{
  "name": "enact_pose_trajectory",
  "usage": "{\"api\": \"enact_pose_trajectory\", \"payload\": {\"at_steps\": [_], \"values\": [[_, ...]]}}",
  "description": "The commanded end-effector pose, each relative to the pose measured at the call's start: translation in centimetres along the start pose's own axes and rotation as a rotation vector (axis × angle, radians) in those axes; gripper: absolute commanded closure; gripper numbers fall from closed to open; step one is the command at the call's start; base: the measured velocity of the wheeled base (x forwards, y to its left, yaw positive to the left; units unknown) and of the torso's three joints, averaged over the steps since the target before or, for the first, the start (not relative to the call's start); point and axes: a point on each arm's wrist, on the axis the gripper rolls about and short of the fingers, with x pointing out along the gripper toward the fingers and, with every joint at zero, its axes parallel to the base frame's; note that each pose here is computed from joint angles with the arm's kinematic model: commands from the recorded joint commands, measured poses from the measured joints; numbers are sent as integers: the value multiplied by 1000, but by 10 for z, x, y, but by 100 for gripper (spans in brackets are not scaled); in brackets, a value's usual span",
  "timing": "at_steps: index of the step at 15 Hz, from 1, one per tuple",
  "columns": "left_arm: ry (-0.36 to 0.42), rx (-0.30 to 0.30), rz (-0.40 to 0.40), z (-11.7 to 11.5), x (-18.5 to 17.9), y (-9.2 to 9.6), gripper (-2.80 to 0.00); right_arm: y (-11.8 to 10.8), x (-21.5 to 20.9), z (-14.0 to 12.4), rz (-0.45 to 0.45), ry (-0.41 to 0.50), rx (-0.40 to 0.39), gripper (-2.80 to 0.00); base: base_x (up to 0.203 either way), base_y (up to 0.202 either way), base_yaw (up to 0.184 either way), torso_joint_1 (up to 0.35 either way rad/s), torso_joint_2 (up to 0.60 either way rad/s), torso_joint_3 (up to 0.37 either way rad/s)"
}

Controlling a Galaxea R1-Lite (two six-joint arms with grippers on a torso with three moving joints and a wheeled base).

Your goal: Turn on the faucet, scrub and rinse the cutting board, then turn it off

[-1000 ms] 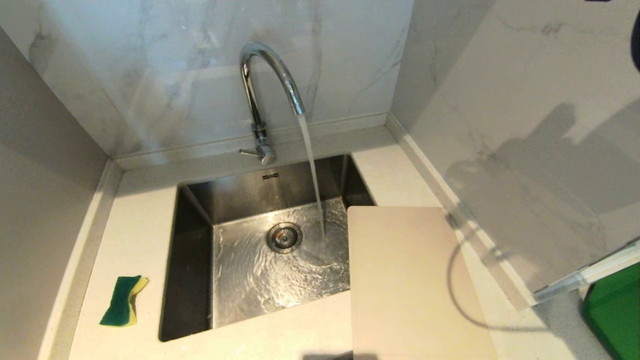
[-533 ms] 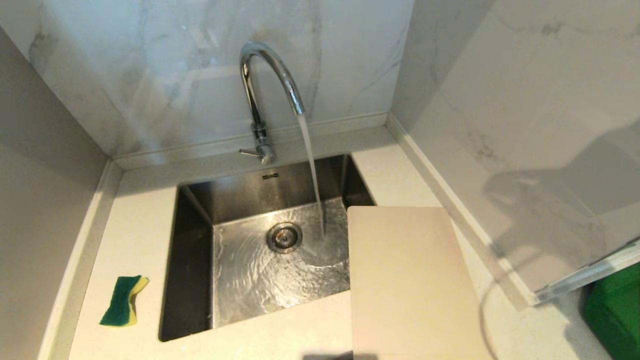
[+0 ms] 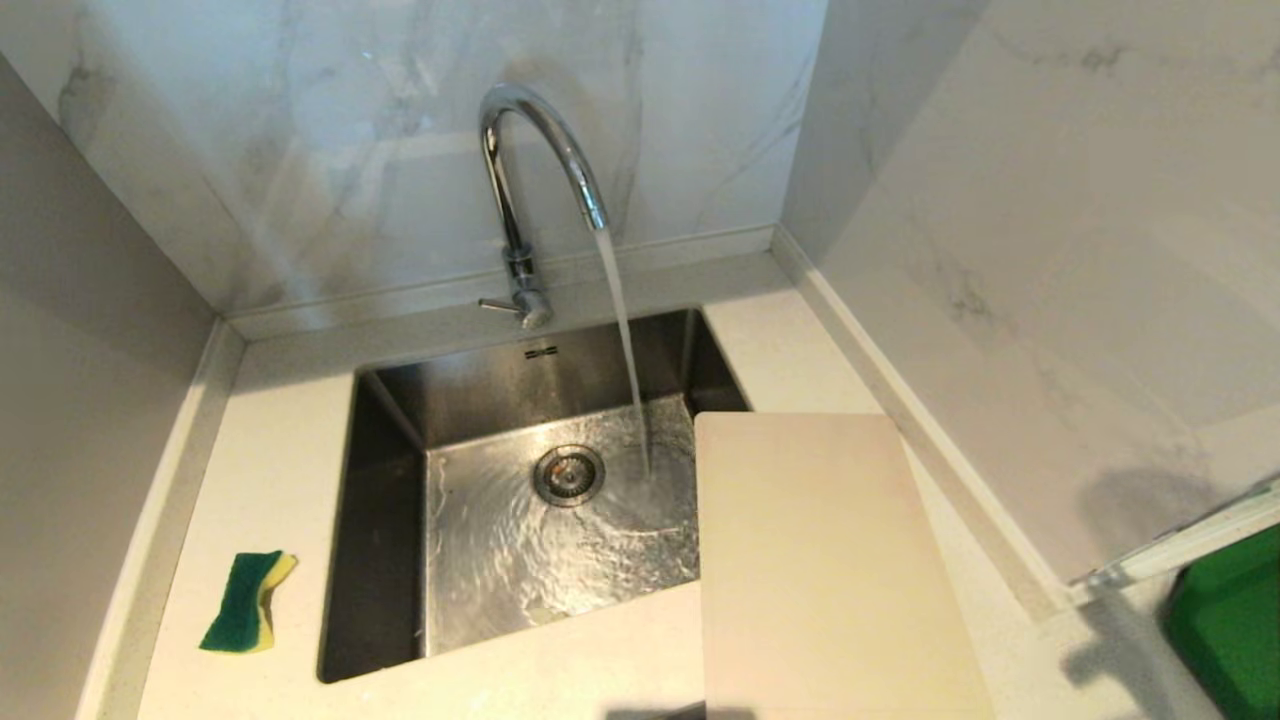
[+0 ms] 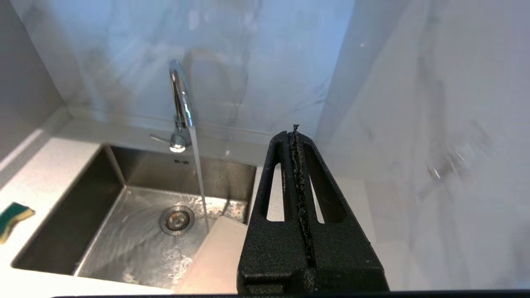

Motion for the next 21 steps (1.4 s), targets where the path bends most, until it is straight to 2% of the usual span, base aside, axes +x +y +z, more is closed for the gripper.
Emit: {"api": "enact_pose_trajectory", "payload": {"at_steps": [1,5,8,12,17,19,21], "values": [[-1,0,0,0,0,0,0,23,-57,-3,-36,-76,-12,0,0,0,0,0,0,0],[0,0,-1,0,0,0,0,40,-85,-54,-49,4,39,0,0,0,0,0,0,0],[-2,0,-1,0,0,0,0,53,-103,-107,-42,84,58,0,0,0,0,0,0,0],[-1,0,0,0,0,0,0,57,-102,-177,-76,189,85,0,0,0,0,0,0,0],[-1,0,1,0,0,0,0,67,-104,-279,-119,209,30,0,0,0,0,0,0,0],[-1,0,0,0,0,0,0,68,-102,-307,-173,164,-8,0,0,0,0,0,0,0],[0,0,0,0,0,0,0,69,-104,-316,-205,201,-1,0,0,0,0,0,0,0]]}}
